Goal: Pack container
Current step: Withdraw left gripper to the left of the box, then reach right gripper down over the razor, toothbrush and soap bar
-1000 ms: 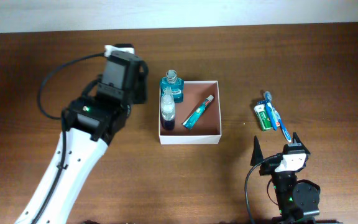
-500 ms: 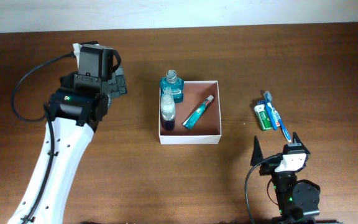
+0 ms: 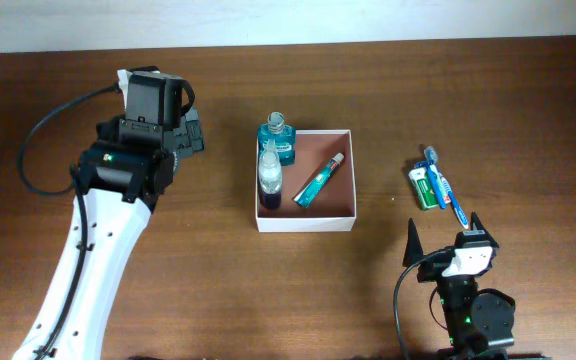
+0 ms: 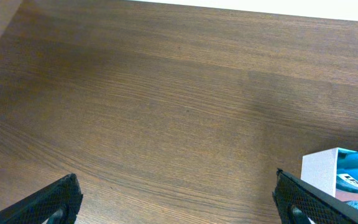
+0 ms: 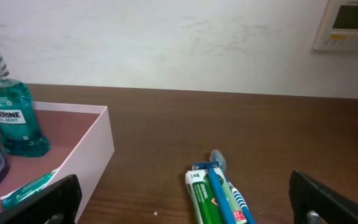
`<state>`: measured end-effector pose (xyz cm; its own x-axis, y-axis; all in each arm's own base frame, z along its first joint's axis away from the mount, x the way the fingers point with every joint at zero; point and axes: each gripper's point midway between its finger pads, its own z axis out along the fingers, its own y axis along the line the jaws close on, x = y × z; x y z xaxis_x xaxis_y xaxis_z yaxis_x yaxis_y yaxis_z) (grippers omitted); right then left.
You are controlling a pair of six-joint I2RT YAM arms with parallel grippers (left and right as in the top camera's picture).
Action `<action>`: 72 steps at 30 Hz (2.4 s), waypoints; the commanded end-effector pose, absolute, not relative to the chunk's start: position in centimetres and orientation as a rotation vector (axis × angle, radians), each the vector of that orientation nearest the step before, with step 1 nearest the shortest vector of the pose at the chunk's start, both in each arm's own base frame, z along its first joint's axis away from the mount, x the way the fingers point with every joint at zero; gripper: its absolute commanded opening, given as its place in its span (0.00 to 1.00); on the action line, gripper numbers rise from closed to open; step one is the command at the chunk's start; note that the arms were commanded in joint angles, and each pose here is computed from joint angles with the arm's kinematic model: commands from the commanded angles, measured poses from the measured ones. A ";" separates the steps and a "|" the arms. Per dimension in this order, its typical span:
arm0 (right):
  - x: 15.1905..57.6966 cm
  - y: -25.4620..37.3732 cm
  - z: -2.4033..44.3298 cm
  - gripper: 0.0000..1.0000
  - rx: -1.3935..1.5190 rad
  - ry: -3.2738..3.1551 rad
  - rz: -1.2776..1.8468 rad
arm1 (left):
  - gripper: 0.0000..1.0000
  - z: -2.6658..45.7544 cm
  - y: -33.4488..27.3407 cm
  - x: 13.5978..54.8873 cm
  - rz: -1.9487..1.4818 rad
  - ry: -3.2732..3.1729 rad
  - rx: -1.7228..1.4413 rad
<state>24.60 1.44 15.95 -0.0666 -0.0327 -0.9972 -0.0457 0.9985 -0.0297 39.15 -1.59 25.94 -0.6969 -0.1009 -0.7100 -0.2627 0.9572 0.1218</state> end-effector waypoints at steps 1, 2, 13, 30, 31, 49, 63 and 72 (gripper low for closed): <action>24.5 2.6 16.2 0.99 -0.103 1.620 0.077 | 0.99 26.2 -1.2 39.3 0.297 2.332 -0.260; 24.4 3.3 16.6 0.99 -0.137 1.605 0.113 | 0.99 26.2 -1.2 39.3 0.297 2.332 -0.260; 22.5 2.5 25.5 0.99 -0.169 1.803 0.035 | 0.99 26.2 -1.2 39.3 0.297 2.332 -0.260; 26.9 2.4 21.5 0.98 -0.306 2.591 -0.013 | 0.99 26.2 -1.2 39.3 0.297 2.332 -0.260; 27.5 2.6 20.7 0.98 -0.312 2.618 -0.003 | 0.99 26.2 -1.2 39.3 0.297 2.332 -0.260; 33.8 0.4 10.2 0.49 -0.272 2.859 -0.122 | 0.99 26.2 -1.2 39.3 0.297 2.332 -0.260; 34.7 -4.1 9.0 0.50 -0.032 2.858 0.000 | 0.99 26.2 -1.2 39.3 0.297 2.332 -0.260; 35.7 -4.1 7.0 0.40 -0.109 2.873 0.001 | 0.99 26.2 -1.2 39.3 0.297 2.332 -0.260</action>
<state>35.23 -4.31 7.79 -0.9616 -0.0466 -0.2704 -0.0425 0.9989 -0.0209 39.09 -1.53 25.91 -0.6985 -0.1002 -0.7086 -0.2642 0.9563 0.1253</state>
